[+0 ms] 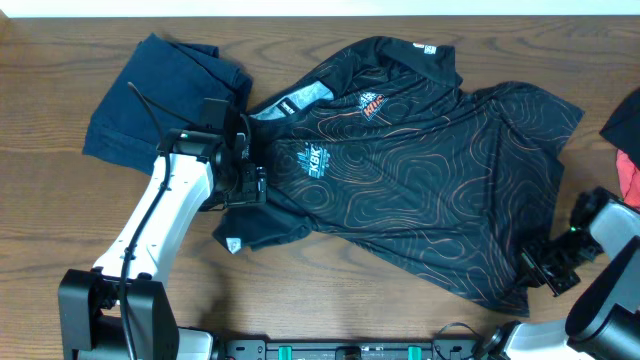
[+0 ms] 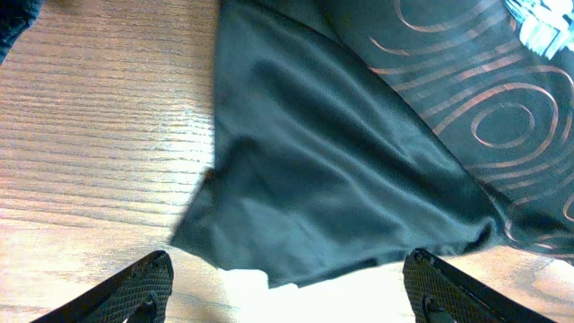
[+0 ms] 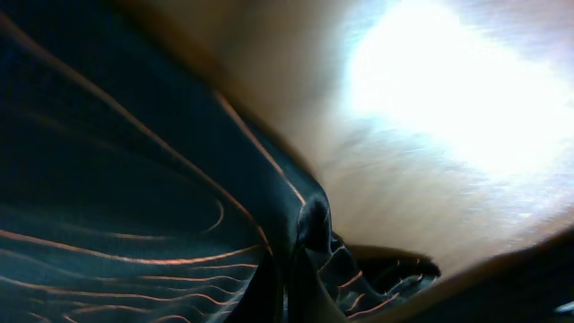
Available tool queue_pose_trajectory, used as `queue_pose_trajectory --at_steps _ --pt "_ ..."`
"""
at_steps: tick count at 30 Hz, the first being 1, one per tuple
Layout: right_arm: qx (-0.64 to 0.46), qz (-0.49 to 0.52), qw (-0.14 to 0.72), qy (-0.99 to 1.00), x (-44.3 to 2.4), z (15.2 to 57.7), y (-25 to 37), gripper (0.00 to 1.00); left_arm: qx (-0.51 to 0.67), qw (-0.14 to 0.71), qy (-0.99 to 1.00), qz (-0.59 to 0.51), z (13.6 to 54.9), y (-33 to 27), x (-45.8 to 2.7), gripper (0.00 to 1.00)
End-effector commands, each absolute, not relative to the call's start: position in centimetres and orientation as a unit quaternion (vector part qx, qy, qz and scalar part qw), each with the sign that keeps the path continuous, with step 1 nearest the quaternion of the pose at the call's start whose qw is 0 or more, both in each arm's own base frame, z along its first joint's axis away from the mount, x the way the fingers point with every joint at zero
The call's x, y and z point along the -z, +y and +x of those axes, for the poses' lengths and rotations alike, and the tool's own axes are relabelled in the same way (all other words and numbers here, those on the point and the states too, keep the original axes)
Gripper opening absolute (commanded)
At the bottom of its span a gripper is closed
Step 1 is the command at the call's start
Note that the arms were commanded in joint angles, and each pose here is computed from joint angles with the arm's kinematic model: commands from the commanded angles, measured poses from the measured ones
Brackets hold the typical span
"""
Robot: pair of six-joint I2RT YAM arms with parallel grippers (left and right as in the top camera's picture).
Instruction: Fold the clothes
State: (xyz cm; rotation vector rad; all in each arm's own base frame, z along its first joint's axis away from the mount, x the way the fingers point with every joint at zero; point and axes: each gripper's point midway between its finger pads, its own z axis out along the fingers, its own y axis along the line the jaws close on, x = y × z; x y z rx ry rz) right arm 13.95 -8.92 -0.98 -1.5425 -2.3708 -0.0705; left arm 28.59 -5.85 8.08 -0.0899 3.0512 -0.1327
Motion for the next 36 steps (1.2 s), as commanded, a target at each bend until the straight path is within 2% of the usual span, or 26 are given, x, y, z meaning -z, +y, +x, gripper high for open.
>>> queue_pose_trajectory --at_steps 1,9,18,24,27,31,34,36 --pt "-0.067 -0.58 0.179 -0.792 2.4 10.2 -12.4 0.01 0.036 0.037 0.998 -0.023 28.4 -5.6 -7.7 0.84" --pt "-0.057 -0.662 0.145 -0.733 1.3 10.2 -16.3 0.01 0.036 0.037 0.998 -0.023 28.3 -5.6 -7.7 0.85" --pt "-0.064 -0.689 0.099 -0.715 -1.3 11.9 -19.7 0.01 0.082 0.028 0.996 -0.017 28.0 -7.4 -7.9 0.84" --pt "-0.057 -0.694 0.061 -0.715 -3.7 13.1 -20.4 0.01 0.101 -0.025 0.994 -0.024 25.0 -8.9 -6.6 0.84" --pt "-0.003 -0.675 0.025 -0.737 -4.7 15.0 -19.6 0.13 0.113 -0.039 0.992 -0.031 23.6 -9.5 -4.3 0.85" --pt "0.054 -0.638 -0.027 -0.768 -6.7 17.1 -18.7 0.26 0.195 -0.027 0.98 -0.025 23.0 -12.0 -1.9 0.85" --pt "0.075 -0.618 -0.061 -0.78 -8.2 17.9 -18.2 0.34 0.205 -0.014 0.978 -0.043 23.1 -12.2 -0.8 0.85" --pt "0.084 -0.614 -0.079 -0.781 -9.1 18.2 -17.8 0.35 0.21 -0.005 0.976 -0.049 23.6 -12.5 -0.8 0.84"
